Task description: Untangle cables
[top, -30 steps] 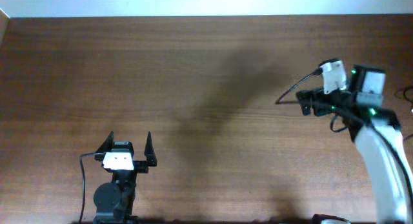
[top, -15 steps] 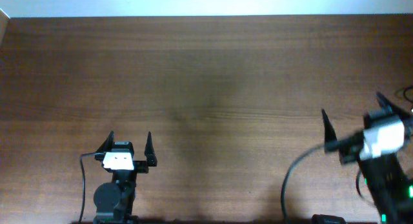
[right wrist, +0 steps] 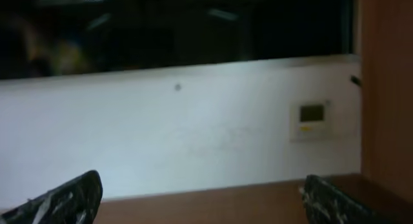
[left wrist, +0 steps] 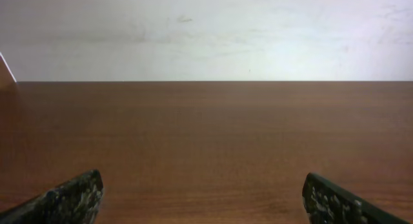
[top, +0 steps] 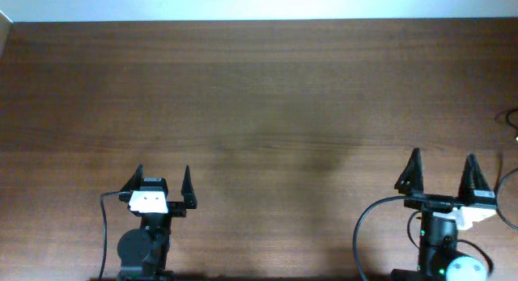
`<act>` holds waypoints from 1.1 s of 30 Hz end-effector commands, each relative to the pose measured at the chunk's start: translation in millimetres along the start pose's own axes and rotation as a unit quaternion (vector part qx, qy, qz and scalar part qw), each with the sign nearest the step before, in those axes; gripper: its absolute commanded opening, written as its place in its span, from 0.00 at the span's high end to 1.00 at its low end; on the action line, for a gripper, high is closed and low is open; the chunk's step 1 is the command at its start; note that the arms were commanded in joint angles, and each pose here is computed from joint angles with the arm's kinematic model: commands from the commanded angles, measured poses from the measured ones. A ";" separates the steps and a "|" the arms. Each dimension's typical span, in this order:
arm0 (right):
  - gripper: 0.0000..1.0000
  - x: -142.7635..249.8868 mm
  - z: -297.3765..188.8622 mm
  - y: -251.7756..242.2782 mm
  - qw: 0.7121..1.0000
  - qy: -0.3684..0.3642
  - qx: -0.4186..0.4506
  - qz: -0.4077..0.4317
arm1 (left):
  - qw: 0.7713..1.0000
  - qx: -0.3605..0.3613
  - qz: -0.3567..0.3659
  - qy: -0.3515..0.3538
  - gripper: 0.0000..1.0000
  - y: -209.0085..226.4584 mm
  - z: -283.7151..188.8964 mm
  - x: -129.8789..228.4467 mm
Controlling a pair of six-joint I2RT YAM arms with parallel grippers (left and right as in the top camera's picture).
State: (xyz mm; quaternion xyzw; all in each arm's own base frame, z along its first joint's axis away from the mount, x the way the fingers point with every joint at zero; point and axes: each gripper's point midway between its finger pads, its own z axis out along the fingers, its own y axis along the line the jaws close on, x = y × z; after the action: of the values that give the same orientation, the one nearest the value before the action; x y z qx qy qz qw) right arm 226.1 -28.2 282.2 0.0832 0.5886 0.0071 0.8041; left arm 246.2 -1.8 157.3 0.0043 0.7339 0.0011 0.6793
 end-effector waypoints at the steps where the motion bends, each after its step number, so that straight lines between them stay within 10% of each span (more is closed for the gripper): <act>1: 0.01 20.9 -3.1 -19.6 0.997 -0.015 0.047 0.057 | 1.000 0.006 0.002 0.001 0.01 -1.9 -0.3 1.0; 15: 0.01 90.5 -9.2 -17.5 0.986 0.114 0.017 -0.120 | 1.000 0.006 0.002 0.001 0.01 -1.9 -0.3 1.0; 33: 0.01 124.9 -19.9 -20.1 0.980 0.186 0.021 -0.072 | 1.000 0.006 0.002 0.001 0.01 -1.9 -0.3 1.0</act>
State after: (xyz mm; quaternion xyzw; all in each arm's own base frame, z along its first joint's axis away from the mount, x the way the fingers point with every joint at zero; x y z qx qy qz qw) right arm 243.8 -35.0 158.9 0.0499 0.7299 -0.0619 0.6789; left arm 246.1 -1.8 157.4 0.0043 0.7337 0.0011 0.6794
